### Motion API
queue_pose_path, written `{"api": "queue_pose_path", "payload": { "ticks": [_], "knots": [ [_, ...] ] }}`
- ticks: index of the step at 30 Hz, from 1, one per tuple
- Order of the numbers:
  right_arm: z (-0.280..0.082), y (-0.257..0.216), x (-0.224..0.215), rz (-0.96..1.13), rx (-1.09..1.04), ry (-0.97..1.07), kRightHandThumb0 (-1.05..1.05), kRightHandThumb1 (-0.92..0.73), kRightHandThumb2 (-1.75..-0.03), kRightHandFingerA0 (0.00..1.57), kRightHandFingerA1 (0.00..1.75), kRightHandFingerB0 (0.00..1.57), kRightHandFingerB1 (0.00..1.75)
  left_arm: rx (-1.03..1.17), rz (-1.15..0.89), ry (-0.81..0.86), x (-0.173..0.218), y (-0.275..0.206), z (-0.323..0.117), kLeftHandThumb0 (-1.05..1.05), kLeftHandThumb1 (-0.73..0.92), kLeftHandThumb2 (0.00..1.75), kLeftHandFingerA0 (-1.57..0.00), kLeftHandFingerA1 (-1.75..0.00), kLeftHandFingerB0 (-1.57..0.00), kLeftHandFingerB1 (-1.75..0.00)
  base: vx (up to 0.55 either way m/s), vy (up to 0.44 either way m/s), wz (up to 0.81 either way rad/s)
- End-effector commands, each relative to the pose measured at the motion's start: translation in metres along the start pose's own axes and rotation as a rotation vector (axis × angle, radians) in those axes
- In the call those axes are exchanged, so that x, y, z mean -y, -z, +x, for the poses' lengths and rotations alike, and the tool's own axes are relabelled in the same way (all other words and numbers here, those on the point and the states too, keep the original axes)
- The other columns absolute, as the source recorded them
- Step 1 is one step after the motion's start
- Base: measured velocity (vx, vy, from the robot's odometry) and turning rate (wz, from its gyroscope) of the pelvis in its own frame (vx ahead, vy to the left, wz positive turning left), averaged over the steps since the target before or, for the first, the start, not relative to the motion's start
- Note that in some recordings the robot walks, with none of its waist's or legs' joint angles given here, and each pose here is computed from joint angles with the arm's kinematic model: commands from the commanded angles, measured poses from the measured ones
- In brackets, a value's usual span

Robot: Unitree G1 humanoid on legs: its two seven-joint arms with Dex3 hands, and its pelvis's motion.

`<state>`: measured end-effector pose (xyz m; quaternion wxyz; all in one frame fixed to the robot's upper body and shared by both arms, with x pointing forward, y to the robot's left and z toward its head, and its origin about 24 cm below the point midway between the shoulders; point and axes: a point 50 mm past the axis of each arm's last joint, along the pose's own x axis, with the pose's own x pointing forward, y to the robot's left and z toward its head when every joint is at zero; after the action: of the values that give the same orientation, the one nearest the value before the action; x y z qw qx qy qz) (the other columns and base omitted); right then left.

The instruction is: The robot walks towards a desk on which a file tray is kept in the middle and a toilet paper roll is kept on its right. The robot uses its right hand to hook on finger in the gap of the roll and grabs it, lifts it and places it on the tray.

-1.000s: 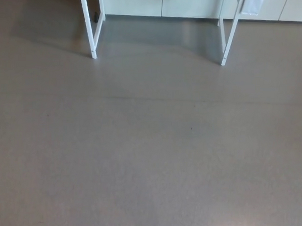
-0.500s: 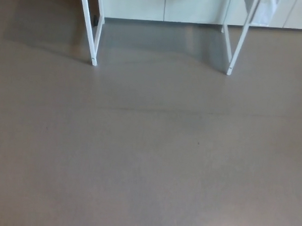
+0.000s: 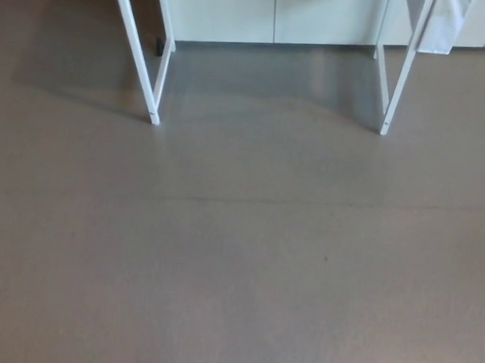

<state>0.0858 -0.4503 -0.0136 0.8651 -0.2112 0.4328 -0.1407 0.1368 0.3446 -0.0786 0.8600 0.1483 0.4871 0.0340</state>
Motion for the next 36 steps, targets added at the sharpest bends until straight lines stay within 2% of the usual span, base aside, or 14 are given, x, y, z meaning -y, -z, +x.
{"api": "queue_pose_path", "payload": {
  "ticks": [1,6,7,8,9,15,17,18,22,27,30,31,32,36],
  "knots": [
    [-0.002,-0.006,0.008,0.013,0.024,0.004,-0.66,-0.45,-0.85,0.02,0.29,0.03,0.32,0.026,-0.003,-0.005,-0.004,-0.002,-0.002,-0.6,0.92,0.71,-0.04,-0.32,-0.08,-0.33,0.23,0.123,-0.02],
    [-0.002,-0.01,0.009,0.014,0.038,-0.01,-0.63,-0.46,-0.85,0.0,0.3,0.02,0.26,0.021,0.038,-0.016,-0.004,-0.003,-0.002,-0.62,0.92,0.71,-0.07,-0.39,-0.11,-0.38,0.29,0.195,-0.09],
    [-0.001,-0.01,0.009,0.023,0.039,-0.006,-0.6,-0.44,-0.83,0.0,0.29,0.02,0.27,0.013,0.038,-0.024,-0.004,-0.003,-0.001,-0.34,0.67,1.18,-0.01,-0.52,0.0,-0.5,0.26,0.131,0.13],
    [0.0,-0.012,0.009,0.023,0.042,-0.006,-0.6,-0.44,-0.83,0.0,0.29,0.02,0.27,0.014,0.036,-0.026,-0.004,-0.003,-0.001,-0.34,0.67,1.18,-0.01,-0.52,0.0,-0.5,0.2,0.1,0.05],
    [0.001,-0.012,0.01,0.02,0.01,-0.019,-0.67,-0.46,-0.83,0.0,0.22,0.03,0.2,0.022,0.011,-0.01,-0.004,-0.003,-0.001,-0.61,0.92,0.72,-0.05,-0.34,-0.09,-0.35,0.17,0.096,0.08],
    [0.001,-0.015,0.01,0.019,0.036,-0.019,-0.35,-0.43,-0.98,0.02,0.52,0.0,0.49,0.014,0.048,-0.022,-0.005,-0.003,-0.002,-0.62,0.92,0.71,-0.07,-0.4,-0.11,-0.37,0.22,-0.031,0.1],
    [0.002,-0.015,0.006,0.044,0.07,0.016,-0.58,-0.59,-0.6,0.07,0.32,0.12,0.26,0.015,0.047,-0.015,-0.005,-0.002,-0.002,-0.62,0.92,0.72,-0.07,-0.37,-0.1,-0.36,0.22,-0.172,0.18],
    [0.003,-0.014,0.006,0.067,0.071,0.015,-0.57,-0.59,-0.6,0.06,0.32,0.13,0.26,0.015,0.034,-0.015,-0.005,-0.002,-0.002,-0.33,0.67,1.18,-0.01,-0.52,0.0,-0.5,0.31,-0.271,-0.58],
    [0.003,-0.015,0.008,0.098,0.015,0.001,-0.58,-0.42,-0.83,0.02,0.42,0.03,0.33,0.013,0.044,-0.019,-0.005,-0.002,-0.002,-0.63,0.92,0.71,-0.07,-0.36,-0.11,-0.36,0.28,-0.231,0.22],
    [0.004,-0.015,0.007,0.095,0.026,0.003,-0.63,-0.59,-0.58,0.02,0.32,0.1,0.25,0.017,0.028,-0.022,-0.005,-0.005,-0.001,-0.64,0.92,0.71,-0.07,-0.36,-0.11,-0.36,0.22,-0.074,-0.01],
    [0.004,-0.017,0.006,0.141,0.071,-0.002,-0.57,-0.39,-0.82,0.01,0.37,0.02,0.34,0.02,-0.006,-0.025,-0.005,-0.006,-0.001,-0.64,0.92,0.69,-0.07,-0.35,-0.1,-0.35,0.27,0.048,-0.11],
    [0.003,-0.017,0.007,0.153,0.074,-0.011,-0.58,-0.39,-0.82,0.01,0.36,0.02,0.34,0.021,0.001,-0.025,-0.005,-0.006,-0.001,-0.68,0.7,1.03,0.0,-0.47,-0.08,-0.49,0.21,0.096,-0.07],
    [0.003,-0.017,0.007,0.144,0.072,-0.006,-0.63,-0.4,-0.81,0.02,0.3,0.02,0.32,0.021,0.011,-0.024,-0.005,-0.006,-0.001,-0.64,0.92,0.71,-0.07,-0.36,-0.1,-0.36,0.36,0.114,-0.12],
    [0.005,-0.021,0.009,0.105,0.04,-0.021,-0.58,-0.41,-0.82,0.0,0.32,0.02,0.27,0.013,0.044,-0.038,-0.006,-0.01,-0.001,-0.63,0.92,0.72,-0.07,-0.35,-0.11,-0.35,0.5,0.086,-0.14]
  ]
}}
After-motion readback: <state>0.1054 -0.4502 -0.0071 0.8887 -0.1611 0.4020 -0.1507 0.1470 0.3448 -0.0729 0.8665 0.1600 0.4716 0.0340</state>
